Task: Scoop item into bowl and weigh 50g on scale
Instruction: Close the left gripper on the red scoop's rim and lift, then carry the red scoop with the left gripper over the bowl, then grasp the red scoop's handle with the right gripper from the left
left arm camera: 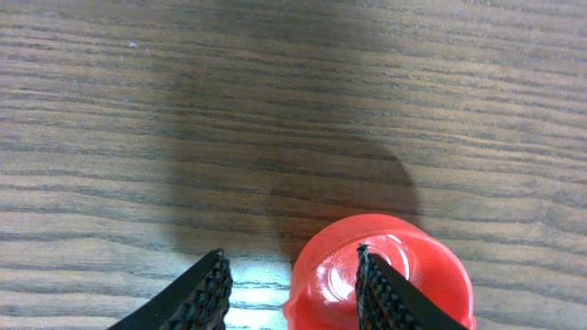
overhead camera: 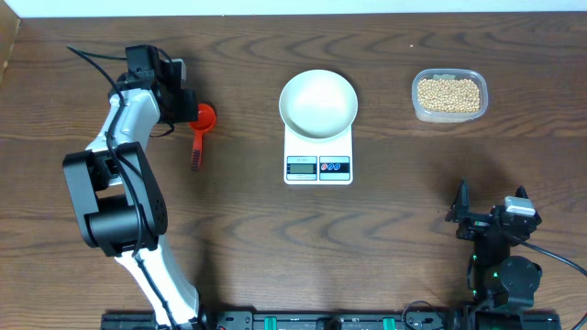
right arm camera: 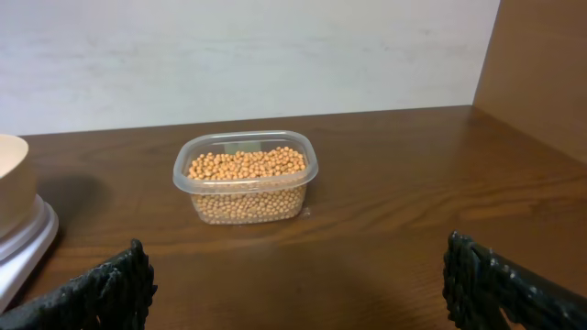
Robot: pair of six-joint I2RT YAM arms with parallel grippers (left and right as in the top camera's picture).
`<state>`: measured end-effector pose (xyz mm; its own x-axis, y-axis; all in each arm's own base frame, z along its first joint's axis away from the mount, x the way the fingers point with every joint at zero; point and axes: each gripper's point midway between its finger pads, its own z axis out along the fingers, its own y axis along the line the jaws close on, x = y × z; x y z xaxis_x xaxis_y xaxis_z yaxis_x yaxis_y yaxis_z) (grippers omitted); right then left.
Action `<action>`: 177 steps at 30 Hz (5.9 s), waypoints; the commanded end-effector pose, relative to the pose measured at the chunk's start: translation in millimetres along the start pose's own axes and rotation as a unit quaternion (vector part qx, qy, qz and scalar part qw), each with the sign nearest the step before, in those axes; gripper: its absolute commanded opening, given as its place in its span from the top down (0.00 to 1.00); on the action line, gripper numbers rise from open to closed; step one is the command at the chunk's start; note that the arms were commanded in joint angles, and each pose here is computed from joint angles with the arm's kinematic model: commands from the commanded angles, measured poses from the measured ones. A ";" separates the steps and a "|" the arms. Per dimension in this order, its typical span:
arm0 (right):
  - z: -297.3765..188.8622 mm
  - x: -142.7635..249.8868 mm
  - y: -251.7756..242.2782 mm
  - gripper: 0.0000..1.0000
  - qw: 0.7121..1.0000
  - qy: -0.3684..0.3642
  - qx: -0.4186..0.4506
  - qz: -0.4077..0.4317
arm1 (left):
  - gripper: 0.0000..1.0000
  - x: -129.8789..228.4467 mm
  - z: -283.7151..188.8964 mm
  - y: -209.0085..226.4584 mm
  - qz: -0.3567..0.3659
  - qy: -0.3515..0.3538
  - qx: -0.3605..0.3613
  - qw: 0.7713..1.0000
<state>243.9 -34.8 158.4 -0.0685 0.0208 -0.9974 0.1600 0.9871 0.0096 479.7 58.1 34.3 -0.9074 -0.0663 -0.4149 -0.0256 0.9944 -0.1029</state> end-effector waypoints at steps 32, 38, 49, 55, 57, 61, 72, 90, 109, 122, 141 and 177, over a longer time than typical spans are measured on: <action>-0.2 0.6 1.8 0.01 1.000 -0.001 -0.003 -0.006 | 0.93 -48.8 -80.1 -9.6 -0.324 -0.096 0.031 0.941; -0.2 0.6 1.8 0.01 1.000 -0.001 -0.003 -0.006 | 0.93 -36.2 -132.6 -47.3 -0.613 -0.027 0.125 0.780; -0.2 0.6 1.8 0.01 1.000 -0.001 -0.003 -0.006 | 0.93 -6.8 -141.8 -156.9 -0.606 0.105 0.185 0.767; -0.2 0.6 1.8 0.01 1.000 -0.001 -0.003 -0.006 | 0.93 6.8 -134.9 -215.8 -0.591 0.091 0.153 0.787; -0.2 0.6 1.8 0.01 1.000 -0.001 -0.003 -0.006 | 0.93 12.5 -135.7 -236.0 -0.585 0.094 0.154 0.791; -0.2 0.6 1.8 0.01 1.000 -0.001 -0.003 -0.006 | 0.93 24.6 -137.0 -269.6 -0.584 0.090 0.148 0.793; -1.9 -18.9 18.2 0.01 0.997 -0.038 -0.053 0.045 | 0.93 32.3 -140.5 -306.0 -0.559 0.041 0.146 0.815; -12.6 -110.2 113.5 0.01 0.937 -0.043 -0.343 0.049 | 0.93 25.9 -137.4 -291.4 -0.577 -0.006 0.118 0.808; 64.4 -110.9 195.7 0.01 0.761 0.252 -0.568 0.186 | 0.93 29.3 -134.7 -290.0 -0.637 0.007 0.110 0.763; 91.1 -66.2 214.2 0.14 0.753 0.342 -0.501 0.255 | 0.93 53.8 -135.3 -302.4 -0.620 0.031 0.089 0.779; 84.0 -44.7 256.9 0.64 0.763 0.389 -0.446 0.260 | 0.93 55.6 -135.8 -305.2 -0.624 0.033 0.090 0.776; 101.8 -46.7 233.8 0.99 0.780 0.374 -0.422 0.270 | 0.26 46.5 -135.3 -297.2 -0.534 -0.001 0.089 0.841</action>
<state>376.3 191.2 197.0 -0.8361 0.2263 -0.4997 -0.3215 0.5360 0.7806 376.0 -236.9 164.1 -0.2874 -0.9487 0.1317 -0.8391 0.1831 -0.5123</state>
